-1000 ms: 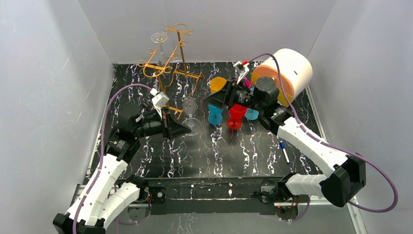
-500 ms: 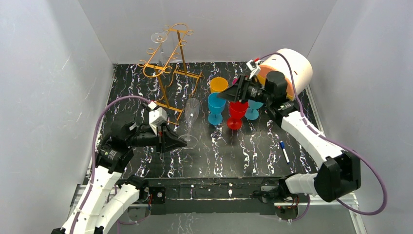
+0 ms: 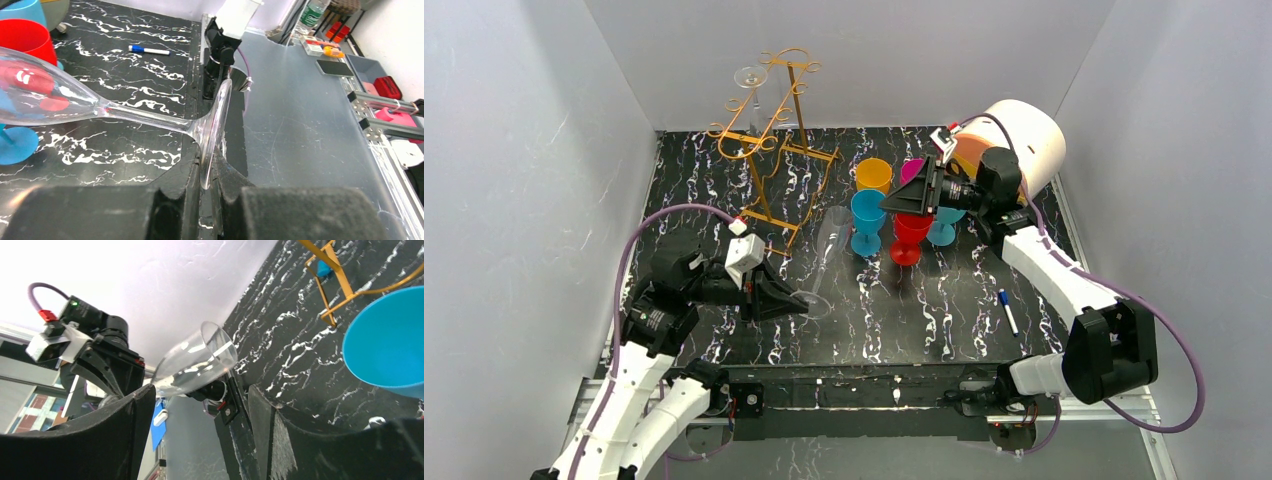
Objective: Take the wine glass off the wine glass rack
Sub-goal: Place the wine glass at the center of the board.
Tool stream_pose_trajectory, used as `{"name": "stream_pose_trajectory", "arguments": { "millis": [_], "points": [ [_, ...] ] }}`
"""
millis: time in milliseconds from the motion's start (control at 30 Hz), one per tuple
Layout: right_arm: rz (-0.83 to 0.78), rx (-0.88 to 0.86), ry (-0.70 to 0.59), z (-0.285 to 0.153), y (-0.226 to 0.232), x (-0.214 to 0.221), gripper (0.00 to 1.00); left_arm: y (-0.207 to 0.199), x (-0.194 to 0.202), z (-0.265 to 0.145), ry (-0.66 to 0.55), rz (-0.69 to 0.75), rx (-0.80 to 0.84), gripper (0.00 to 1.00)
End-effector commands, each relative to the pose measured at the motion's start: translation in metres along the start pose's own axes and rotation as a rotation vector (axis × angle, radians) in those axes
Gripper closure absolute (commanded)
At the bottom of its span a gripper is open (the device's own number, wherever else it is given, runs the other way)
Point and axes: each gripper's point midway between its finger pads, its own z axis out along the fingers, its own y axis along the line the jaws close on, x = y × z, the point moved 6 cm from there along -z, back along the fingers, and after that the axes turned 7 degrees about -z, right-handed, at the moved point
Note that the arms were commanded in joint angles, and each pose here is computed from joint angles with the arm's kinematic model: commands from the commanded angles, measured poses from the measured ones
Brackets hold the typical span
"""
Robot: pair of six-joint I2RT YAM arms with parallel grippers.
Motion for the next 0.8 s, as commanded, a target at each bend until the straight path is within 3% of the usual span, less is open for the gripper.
{"name": "stream_pose_trajectory", "arguments": {
  "millis": [0, 167, 433, 767],
  "points": [
    [-0.033, -0.111, -0.003, 0.001, 0.017, -0.005, 0.26, -0.009, -0.007, 0.002, 0.002, 0.081, 0.126, 1.00],
    [-0.027, -0.134, 0.013, 0.010, 0.018, -0.002, 0.28, -0.009, -0.010, 0.004, 0.014, 0.089, 0.195, 1.00],
    [-0.029, -0.183, 0.146, 0.030, 0.019, 0.011, 0.32, -0.002, -0.013, 0.007, 0.020, 0.105, 0.221, 1.00],
    [-0.048, -0.325, 0.245, 0.021, 0.033, 0.021, 0.56, 0.009, -0.010, 0.011, 0.025, 0.136, 0.221, 1.00]
  ]
}}
